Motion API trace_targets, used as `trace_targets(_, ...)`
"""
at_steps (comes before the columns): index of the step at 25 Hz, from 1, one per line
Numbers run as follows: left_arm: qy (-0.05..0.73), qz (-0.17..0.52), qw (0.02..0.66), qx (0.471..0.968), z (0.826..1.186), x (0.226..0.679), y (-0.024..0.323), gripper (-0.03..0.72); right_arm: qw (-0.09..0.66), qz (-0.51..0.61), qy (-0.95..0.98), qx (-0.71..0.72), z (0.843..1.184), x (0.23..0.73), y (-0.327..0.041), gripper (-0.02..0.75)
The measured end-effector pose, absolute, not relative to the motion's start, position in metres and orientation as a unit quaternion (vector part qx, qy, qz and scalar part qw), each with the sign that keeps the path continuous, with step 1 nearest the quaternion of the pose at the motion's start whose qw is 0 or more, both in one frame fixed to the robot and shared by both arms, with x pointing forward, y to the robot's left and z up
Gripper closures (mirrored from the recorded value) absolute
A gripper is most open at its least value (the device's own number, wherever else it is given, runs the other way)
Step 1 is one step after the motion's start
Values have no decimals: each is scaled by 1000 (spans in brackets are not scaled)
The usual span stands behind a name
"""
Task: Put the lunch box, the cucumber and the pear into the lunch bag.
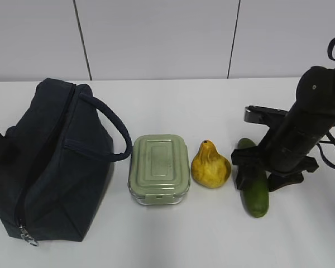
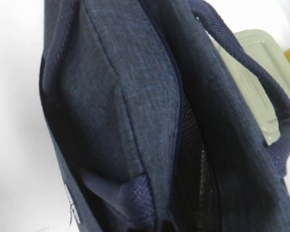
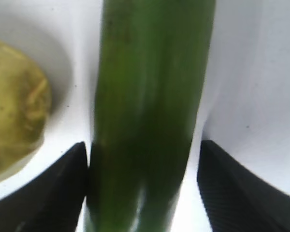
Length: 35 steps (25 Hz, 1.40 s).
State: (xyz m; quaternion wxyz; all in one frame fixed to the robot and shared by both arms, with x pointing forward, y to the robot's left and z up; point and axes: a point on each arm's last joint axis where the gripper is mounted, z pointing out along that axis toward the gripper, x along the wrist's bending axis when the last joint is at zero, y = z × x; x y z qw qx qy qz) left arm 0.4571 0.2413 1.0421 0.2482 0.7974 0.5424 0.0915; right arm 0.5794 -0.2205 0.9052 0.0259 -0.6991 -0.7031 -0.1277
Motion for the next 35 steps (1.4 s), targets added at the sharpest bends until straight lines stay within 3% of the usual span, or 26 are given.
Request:
trace_targets(1,542,91,248,797,1042,457,241,685,22,-116,-710,-694,904,579,-222,298)
trace_targets(2,542,92,248,798,1042,457,241,685,17,-108,-717,-689,904,578,-224,298)
trace_targets(3,542,93,248,797,1042,457,241,685,12,-101,-722,-684,904,578,-225,391)
trace_targets(7,542,93,248,797,1042,457,241,685,-14,-102,-737,-668,919,576,-228,391)
trace_targets(13,542,94,249,797,1042,457,241,686,-98,-202,-743,-630,1002,570,-222,391)
trace_targets(18,542,94,249,797,1042,457,241,686,-125,-307,-784,-525,1075,554,-150,391)
trace_targets(22,543,92,252,795,1042,458,241,686,-90,-372,-797,-468,1098,543,-86,391)
trace_targets(26,544,91,253,795,1042,457,241,686,-38,-402,-794,-455,1091,545,-34,391)
trace_targets(35,544,91,254,794,1043,458,240,686,22,-447,-774,-448,1077,552,36,391)
